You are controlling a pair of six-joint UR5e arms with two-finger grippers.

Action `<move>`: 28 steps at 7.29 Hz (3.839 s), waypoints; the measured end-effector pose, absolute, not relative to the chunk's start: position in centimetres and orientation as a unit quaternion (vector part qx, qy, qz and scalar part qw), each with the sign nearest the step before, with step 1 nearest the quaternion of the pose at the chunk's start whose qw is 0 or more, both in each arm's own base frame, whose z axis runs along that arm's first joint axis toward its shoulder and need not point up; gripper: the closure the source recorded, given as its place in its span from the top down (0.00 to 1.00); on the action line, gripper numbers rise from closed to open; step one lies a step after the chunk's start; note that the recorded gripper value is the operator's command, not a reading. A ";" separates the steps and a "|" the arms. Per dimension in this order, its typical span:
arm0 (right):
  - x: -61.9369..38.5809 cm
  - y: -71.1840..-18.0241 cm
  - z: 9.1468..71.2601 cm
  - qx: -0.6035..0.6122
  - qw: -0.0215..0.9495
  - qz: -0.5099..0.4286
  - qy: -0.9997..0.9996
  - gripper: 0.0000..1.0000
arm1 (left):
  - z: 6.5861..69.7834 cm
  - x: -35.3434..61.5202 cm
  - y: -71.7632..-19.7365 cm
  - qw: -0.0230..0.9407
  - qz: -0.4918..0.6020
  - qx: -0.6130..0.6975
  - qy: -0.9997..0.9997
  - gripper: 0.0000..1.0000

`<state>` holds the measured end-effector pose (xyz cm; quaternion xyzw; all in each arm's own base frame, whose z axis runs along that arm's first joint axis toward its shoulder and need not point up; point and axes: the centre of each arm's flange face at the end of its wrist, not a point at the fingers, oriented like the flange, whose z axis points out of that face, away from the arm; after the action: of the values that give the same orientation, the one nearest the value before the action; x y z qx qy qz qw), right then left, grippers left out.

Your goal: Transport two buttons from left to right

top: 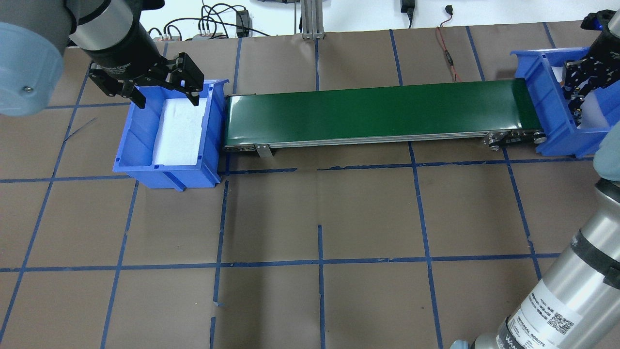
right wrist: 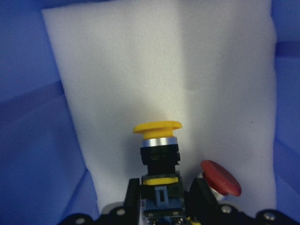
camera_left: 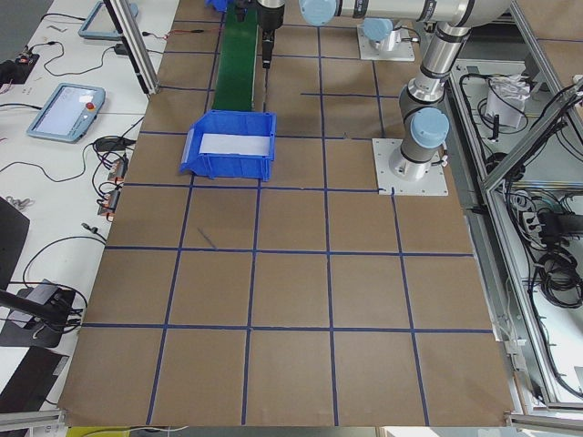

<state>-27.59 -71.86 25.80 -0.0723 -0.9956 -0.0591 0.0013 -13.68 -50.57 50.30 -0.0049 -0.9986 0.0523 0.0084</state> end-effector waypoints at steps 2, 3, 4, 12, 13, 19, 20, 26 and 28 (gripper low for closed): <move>-27.8 -72.2 26.5 -0.072 0.006 -0.052 -0.996 0.65 | 50.5 -13.6 -50.6 0.007 0.055 -0.005 -0.998 1.00; -27.8 -72.3 26.8 -0.072 0.008 -0.050 -0.996 0.66 | 50.6 -13.7 -50.6 0.006 0.056 -0.005 -0.998 1.00; -27.9 -72.4 27.1 -0.072 0.009 -0.048 -0.996 0.66 | 50.8 -13.7 -50.6 0.005 0.058 -0.005 -0.998 1.00; -21.1 -70.4 38.7 -0.026 0.013 -0.037 -0.999 1.00 | 50.5 -13.8 -50.1 0.005 0.053 -0.007 -0.999 1.00; -16.4 -70.3 40.7 -0.005 0.015 -0.034 -0.999 1.00 | 50.5 -13.8 -50.0 0.005 0.054 -0.006 -0.998 1.00; 13.4 -57.0 51.9 0.022 0.030 -0.009 -0.999 1.00 | 50.3 -13.9 -50.1 0.007 0.052 -0.002 -0.999 1.00; 16.8 -54.5 52.0 0.024 0.028 -0.010 -0.999 1.00 | 50.2 -13.9 -50.2 0.007 0.051 -0.002 -0.999 1.00; 17.7 -52.4 49.1 0.012 0.016 -0.020 -1.000 1.00 | 50.0 -13.9 -50.2 0.007 0.049 -0.004 -0.999 1.00; 17.9 -52.4 48.4 0.009 -0.002 -0.013 -1.000 1.00 | 50.1 -13.9 -50.2 0.006 0.049 -0.004 -0.999 1.00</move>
<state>17.86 -52.36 48.45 0.0090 -0.9999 -0.0135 -0.0021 -13.91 -50.17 50.07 -0.0041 -0.9988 0.0491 0.0062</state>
